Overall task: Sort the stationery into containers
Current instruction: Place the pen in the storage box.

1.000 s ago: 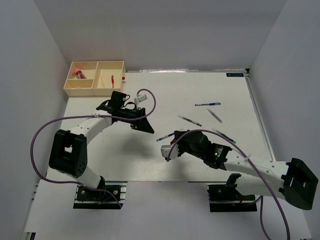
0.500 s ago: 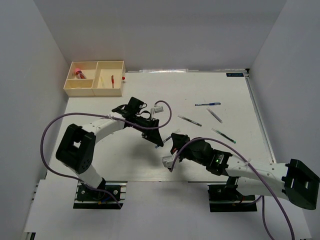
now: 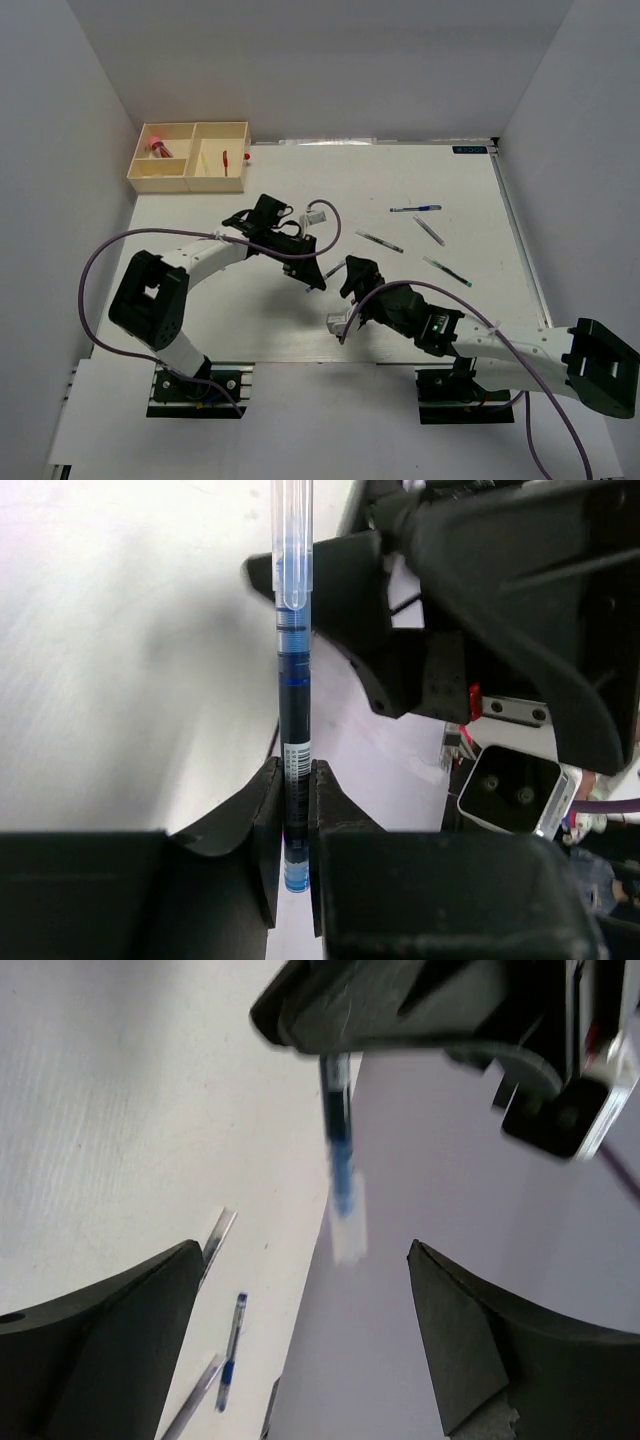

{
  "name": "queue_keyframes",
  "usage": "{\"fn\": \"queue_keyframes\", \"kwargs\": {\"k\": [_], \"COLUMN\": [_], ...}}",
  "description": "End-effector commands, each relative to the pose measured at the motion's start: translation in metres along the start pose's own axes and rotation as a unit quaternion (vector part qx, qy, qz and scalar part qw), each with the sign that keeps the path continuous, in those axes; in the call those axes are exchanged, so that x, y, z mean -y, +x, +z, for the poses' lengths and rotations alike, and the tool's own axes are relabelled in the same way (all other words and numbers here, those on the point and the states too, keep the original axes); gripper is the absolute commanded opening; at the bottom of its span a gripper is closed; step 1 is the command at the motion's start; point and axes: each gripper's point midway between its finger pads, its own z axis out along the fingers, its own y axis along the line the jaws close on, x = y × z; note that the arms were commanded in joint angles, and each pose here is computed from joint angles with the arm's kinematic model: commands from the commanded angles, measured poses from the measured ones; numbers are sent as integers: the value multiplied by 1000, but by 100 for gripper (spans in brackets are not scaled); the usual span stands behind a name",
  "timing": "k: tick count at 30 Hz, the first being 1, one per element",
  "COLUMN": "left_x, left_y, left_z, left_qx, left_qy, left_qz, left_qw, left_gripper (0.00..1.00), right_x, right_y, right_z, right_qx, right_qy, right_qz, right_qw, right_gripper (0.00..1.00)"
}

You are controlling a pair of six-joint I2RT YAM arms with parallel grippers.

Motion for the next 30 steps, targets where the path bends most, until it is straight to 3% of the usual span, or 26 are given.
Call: {"fn": "queue_keyframes", "kwargs": {"k": [1, 4, 7, 8, 9, 10, 11, 12, 14, 17, 19, 22, 23, 30], "left_x": [1, -25, -65, -94, -90, -100, -142, -136, -160, -202, -209, -235, -240, -298], "left_y": [-23, -44, -95, -108, -150, -167, -170, -208, -244, -264, -284, -286, -285, -265], "left_z": [-22, -44, -90, -120, -151, -173, -200, -236, -296, -334, -368, -397, -405, -383], "left_qx": [61, 107, 167, 194, 228, 239, 242, 278, 316, 318, 348, 365, 366, 336], "left_qy": [-31, -76, -154, -210, -236, -262, -321, -348, -413, -476, -520, -557, -563, -563], "left_qz": [21, 0, -15, -43, -5, 2, -35, -6, 10, 25, 57, 78, 78, 38], "left_qw": [997, 991, 974, 957, 945, 935, 915, 895, 854, 819, 778, 742, 737, 754], "left_gripper": [0, 0, 0, 0, 0, 0, 0, 0, 0, 0, 0, 2, 3, 3], "right_x": [19, 9, -18, -24, -22, -26, -41, -40, -45, -62, -65, -65, -68, -53], "right_y": [19, 25, 32, 32, 33, 36, 40, 42, 44, 52, 54, 64, 67, 81], "right_z": [-9, -18, -27, -28, -29, -29, -29, -28, -30, -31, -28, -26, -26, -13], "right_qx": [-55, -64, -76, -79, -86, -97, -114, -120, -125, -149, -157, -179, -186, -218], "right_qy": [52, 42, 11, 0, 0, -12, -46, -45, -56, -88, -99, -111, -121, -136], "right_qz": [53, 84, 88, 99, 136, 154, 166, 201, 230, 254, 275, 309, 318, 388], "right_qw": [996, 994, 993, 992, 987, 983, 978, 971, 964, 952, 943, 927, 922, 885], "right_gripper": [89, 89, 89, 89, 89, 89, 89, 89, 89, 89, 89, 89, 89, 89]}}
